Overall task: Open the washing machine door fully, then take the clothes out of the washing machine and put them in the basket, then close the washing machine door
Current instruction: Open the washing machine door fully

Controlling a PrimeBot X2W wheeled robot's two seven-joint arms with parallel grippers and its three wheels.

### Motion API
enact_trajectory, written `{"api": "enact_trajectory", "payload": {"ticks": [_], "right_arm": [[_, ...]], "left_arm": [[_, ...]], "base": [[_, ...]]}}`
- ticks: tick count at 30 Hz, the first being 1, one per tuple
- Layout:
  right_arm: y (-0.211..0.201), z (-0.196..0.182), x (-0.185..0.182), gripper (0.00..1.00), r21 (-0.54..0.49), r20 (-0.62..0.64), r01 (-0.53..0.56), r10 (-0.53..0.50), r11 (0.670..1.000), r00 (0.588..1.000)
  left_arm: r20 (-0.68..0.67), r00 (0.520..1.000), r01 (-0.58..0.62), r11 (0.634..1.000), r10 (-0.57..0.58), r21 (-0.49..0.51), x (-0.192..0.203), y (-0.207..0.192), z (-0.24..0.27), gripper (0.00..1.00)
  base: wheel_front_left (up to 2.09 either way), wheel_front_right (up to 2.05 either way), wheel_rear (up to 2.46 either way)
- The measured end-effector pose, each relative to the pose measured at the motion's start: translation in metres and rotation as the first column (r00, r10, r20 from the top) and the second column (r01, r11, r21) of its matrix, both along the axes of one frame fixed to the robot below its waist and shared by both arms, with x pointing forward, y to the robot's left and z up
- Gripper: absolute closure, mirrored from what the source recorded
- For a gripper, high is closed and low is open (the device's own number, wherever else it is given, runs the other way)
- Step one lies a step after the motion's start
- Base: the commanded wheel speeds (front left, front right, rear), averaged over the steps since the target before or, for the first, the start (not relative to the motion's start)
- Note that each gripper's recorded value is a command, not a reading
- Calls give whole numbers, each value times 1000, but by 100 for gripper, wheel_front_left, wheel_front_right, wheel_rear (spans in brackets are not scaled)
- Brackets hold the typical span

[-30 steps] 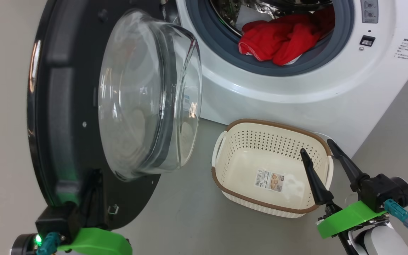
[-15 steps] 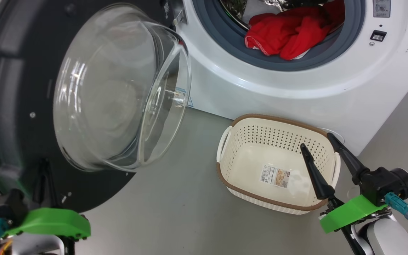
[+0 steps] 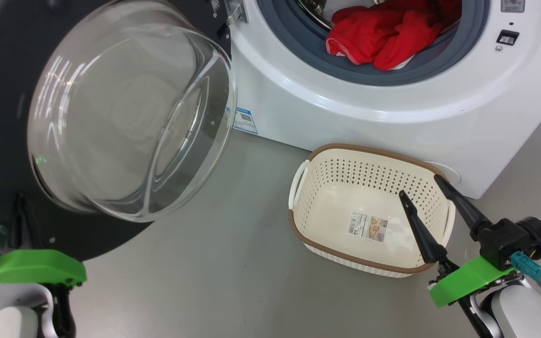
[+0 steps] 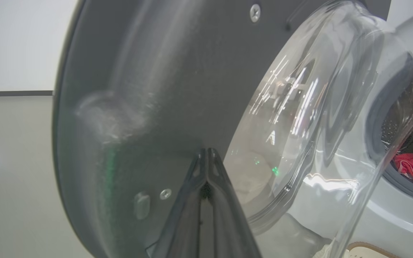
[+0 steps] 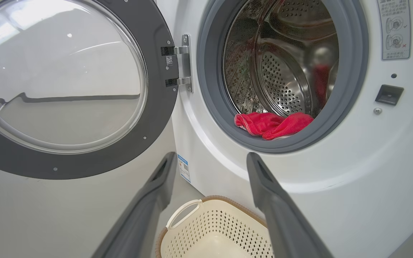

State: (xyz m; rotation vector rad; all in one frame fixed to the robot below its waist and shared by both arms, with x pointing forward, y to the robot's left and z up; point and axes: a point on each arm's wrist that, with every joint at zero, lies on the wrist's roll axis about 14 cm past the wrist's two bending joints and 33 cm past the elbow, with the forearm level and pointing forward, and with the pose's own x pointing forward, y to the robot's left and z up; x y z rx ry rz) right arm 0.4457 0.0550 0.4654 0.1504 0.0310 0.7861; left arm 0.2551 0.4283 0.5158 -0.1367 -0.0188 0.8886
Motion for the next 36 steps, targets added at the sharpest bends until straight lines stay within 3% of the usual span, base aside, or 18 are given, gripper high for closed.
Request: {"api": "enact_trajectory", "payload": {"ticks": [15, 26, 27, 28, 30, 31, 36], "right_arm": [[-2, -6, 9, 0, -27, 15, -19, 20, 999, 1000], [-8, -2, 10, 0, -24, 22, -2, 2, 1000, 1000], [-9, 0, 10, 0, -20, 23, 6, -5, 1000, 1000], [-10, 2, 11, 0, -15, 25, 14, -14, 1000, 1000], [-14, 5, 12, 0, -13, 31, 28, -27, 1000, 999], [-16, 7, 12, 0, -12, 34, 34, -33, 999, 999], [-23, 18, 10, 0, 12, 45, 72, -72, 997, 996]], "left_arm": [[9, 998, -56, 998, 56, -11, 14, 34, -5, 100], [-5, 999, -42, 999, 42, 17, 22, 35, -3, 100], [10, 999, -38, 999, 38, 25, 24, 34, 1, 93], [28, 999, -32, 999, 31, 38, 26, 34, 8, 71], [65, 998, -19, 998, 15, 66, 29, 31, 22, 38], [81, 997, -13, 997, 7, 77, 30, 29, 27, 0], [168, 984, 36, 987, -63, 160, 36, 12, 62, 0]], "base": [[0, 0, 0], [0, 0, 0], [0, 0, 0], [0, 0, 0], [0, 0, 0], [0, 0, 0], [0, 0, 0]]}}
